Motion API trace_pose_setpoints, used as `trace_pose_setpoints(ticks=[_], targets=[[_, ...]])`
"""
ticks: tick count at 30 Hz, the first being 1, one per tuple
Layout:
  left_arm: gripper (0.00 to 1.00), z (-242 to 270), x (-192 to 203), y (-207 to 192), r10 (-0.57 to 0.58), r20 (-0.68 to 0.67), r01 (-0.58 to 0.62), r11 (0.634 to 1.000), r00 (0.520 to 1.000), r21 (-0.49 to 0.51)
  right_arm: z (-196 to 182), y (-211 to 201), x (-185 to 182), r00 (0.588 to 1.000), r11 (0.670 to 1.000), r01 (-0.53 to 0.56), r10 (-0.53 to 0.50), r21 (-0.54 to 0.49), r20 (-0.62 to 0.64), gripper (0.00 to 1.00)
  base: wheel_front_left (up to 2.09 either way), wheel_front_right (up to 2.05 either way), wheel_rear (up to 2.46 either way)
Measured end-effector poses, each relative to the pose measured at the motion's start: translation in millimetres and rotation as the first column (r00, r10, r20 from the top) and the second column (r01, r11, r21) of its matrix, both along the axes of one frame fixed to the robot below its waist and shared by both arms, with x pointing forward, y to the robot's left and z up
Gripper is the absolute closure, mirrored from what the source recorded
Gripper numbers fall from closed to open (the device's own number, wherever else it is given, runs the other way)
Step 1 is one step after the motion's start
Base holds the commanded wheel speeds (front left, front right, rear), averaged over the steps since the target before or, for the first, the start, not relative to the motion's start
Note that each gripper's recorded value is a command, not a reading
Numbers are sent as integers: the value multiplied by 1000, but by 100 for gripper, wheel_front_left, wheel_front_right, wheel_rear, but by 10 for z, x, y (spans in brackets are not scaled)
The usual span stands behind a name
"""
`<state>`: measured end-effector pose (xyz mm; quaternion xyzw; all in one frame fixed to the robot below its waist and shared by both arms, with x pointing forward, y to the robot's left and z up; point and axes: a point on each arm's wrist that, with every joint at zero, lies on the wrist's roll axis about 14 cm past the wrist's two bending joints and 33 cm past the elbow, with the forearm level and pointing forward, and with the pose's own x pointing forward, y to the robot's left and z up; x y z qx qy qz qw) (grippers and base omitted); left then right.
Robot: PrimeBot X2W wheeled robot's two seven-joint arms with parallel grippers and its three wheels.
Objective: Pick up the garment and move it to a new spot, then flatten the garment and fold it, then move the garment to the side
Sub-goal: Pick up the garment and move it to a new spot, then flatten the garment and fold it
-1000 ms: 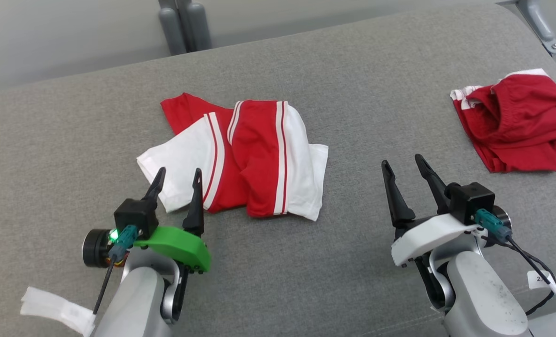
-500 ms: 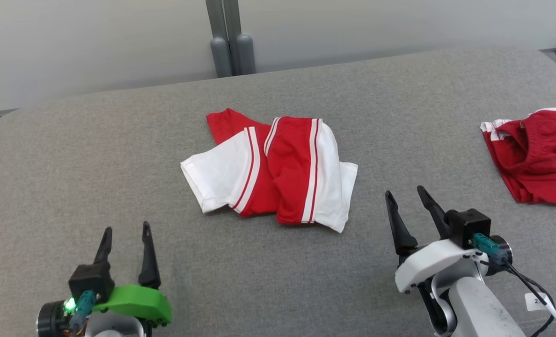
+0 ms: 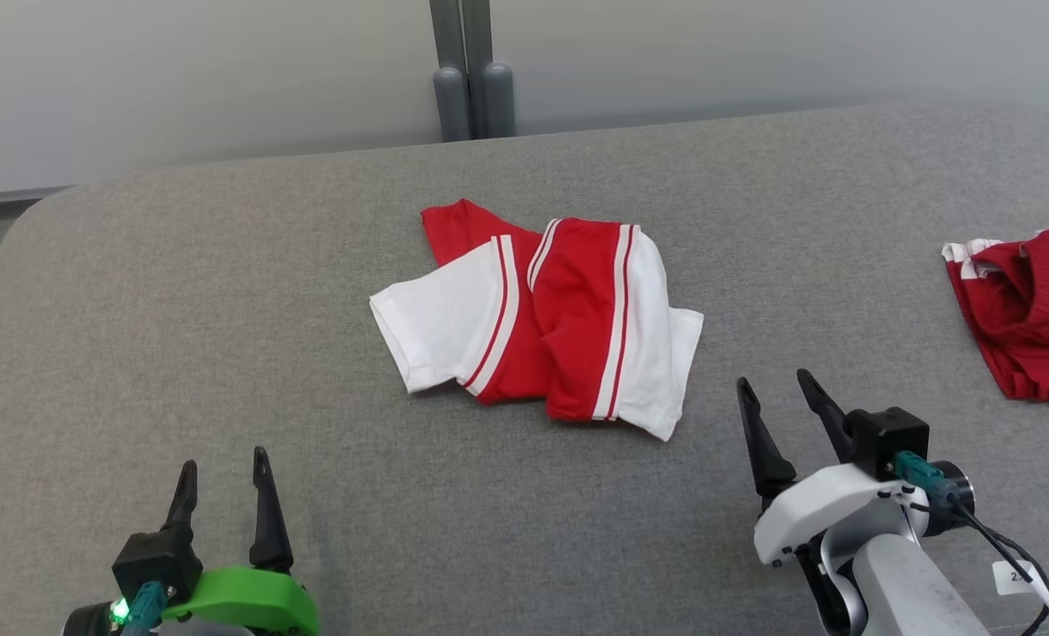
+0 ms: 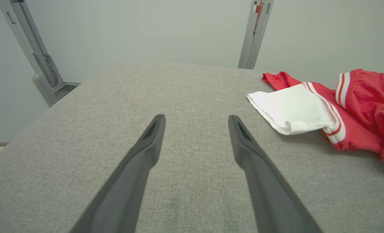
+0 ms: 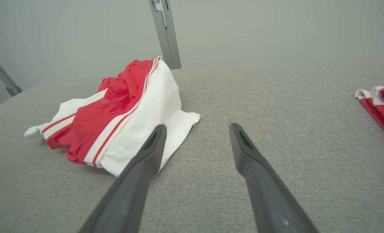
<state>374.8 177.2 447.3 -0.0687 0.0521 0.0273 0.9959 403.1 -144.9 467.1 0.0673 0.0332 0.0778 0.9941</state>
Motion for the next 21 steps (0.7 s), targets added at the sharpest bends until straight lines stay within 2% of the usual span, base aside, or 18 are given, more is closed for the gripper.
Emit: trace_pose_setpoints(ticks=[9, 21], targets=[[0, -45, 118, -39, -10, -10, 10, 1000, 1000, -10, -257, 100, 176, 997, 999, -31, 30, -15, -75, 0, 0, 0, 0], [0, -180, 180, 68, 14, -47, -15, 1000, 999, -8, -504, 167, 731, 989, 996, -46, 35, -70, -141, 0, 0, 0, 0]])
